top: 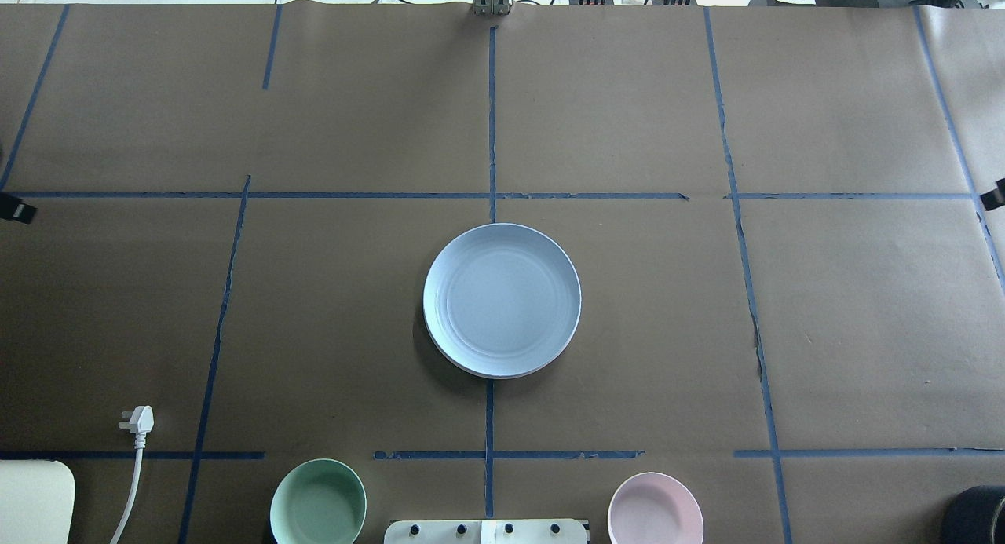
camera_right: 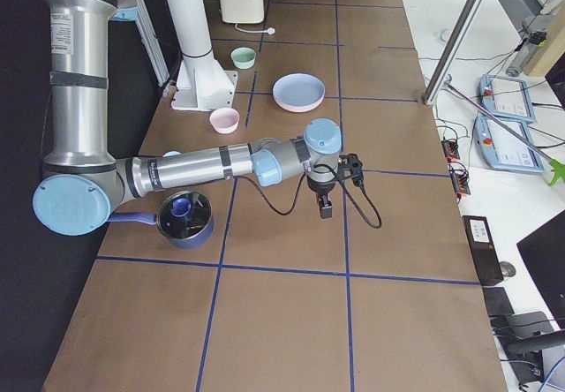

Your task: Stack three plates with pink and blue

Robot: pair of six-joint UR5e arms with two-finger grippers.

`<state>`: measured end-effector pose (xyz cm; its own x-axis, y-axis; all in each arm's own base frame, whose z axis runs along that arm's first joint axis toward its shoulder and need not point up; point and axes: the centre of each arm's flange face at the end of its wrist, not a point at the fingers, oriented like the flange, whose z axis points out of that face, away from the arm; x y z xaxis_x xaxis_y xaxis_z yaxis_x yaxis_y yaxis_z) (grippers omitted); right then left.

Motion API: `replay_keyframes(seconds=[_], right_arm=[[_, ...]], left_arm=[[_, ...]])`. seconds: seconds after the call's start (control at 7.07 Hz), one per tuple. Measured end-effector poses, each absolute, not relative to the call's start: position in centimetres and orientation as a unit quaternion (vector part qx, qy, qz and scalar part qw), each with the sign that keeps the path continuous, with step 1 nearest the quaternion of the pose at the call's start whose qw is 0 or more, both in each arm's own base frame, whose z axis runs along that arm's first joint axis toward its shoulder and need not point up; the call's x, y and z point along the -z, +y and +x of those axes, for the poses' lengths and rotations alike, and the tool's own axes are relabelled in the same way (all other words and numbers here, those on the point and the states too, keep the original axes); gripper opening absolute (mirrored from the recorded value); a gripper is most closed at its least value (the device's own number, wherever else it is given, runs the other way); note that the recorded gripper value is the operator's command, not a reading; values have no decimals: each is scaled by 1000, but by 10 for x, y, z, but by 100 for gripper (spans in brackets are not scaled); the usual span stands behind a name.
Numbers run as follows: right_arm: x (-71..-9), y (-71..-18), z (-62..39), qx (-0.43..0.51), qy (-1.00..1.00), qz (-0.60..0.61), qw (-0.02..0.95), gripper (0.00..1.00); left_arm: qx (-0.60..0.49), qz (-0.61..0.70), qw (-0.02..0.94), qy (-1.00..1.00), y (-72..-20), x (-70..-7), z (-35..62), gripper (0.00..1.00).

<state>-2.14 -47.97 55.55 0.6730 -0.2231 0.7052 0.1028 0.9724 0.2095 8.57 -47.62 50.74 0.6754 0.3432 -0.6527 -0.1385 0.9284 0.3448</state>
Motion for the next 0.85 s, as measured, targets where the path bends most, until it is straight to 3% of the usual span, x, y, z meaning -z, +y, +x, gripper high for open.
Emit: replay_keyframes(seconds=[0.42, 0.85], right_arm=[[-603, -459, 40, 124, -394, 59, 909, 100], [-615, -450, 45, 122, -392, 50, 911, 100]], left_arm=[[-164, 97, 919, 345, -478, -582, -22, 100], [-142, 38, 924, 352, -465, -645, -37, 100]])
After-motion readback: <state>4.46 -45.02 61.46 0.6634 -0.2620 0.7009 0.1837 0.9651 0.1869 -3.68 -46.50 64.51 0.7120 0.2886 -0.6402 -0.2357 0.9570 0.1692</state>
